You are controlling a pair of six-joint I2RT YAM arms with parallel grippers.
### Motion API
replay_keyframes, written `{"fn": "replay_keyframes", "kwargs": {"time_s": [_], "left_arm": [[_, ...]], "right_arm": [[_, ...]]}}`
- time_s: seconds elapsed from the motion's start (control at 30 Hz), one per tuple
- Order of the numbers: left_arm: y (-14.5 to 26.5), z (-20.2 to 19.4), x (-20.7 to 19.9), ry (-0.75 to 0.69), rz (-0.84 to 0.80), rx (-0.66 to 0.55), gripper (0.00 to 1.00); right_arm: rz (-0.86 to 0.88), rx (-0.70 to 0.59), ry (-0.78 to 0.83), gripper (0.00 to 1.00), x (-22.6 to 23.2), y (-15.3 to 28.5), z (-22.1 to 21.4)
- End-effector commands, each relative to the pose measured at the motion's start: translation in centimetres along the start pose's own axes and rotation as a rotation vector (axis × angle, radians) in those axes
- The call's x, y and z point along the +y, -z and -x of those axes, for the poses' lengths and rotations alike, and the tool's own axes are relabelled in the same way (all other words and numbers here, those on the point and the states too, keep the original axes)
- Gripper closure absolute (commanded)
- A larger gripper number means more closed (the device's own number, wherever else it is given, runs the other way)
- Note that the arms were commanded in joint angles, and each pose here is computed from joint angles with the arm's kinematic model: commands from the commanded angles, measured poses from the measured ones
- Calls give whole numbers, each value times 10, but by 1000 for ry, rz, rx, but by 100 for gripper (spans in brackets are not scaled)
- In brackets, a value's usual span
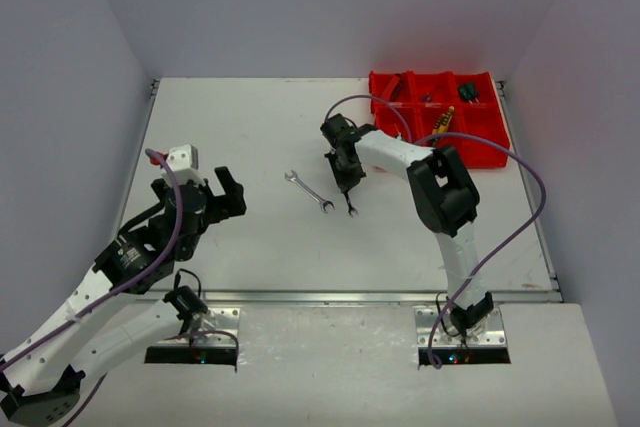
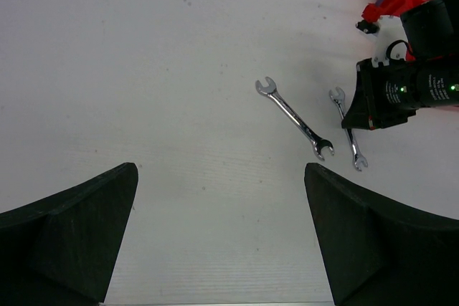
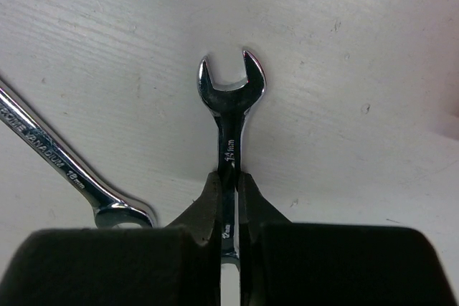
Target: Sort the tools into containers
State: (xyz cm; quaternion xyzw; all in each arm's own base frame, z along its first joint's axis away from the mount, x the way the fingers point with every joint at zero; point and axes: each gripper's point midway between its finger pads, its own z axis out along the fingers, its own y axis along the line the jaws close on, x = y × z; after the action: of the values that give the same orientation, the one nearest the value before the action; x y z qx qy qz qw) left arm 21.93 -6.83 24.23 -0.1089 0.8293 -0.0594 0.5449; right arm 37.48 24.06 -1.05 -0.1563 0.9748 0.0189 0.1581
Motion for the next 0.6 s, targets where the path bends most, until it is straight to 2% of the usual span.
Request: {"fn": "replay_keyframes", "kwargs": {"time_s": [0.0, 0.23, 0.57], "left_arm": [[-1, 6, -6, 18, -28, -26, 0], [-1, 6, -6, 19, -33, -28, 0], [0, 7, -6, 23, -35, -32, 0]], "right_arm": [[-67, 124, 25, 100, -14, -6, -32], [-22, -19, 13, 100, -10, 36, -4], [-38, -124, -48, 100, -42, 76, 20]]}}
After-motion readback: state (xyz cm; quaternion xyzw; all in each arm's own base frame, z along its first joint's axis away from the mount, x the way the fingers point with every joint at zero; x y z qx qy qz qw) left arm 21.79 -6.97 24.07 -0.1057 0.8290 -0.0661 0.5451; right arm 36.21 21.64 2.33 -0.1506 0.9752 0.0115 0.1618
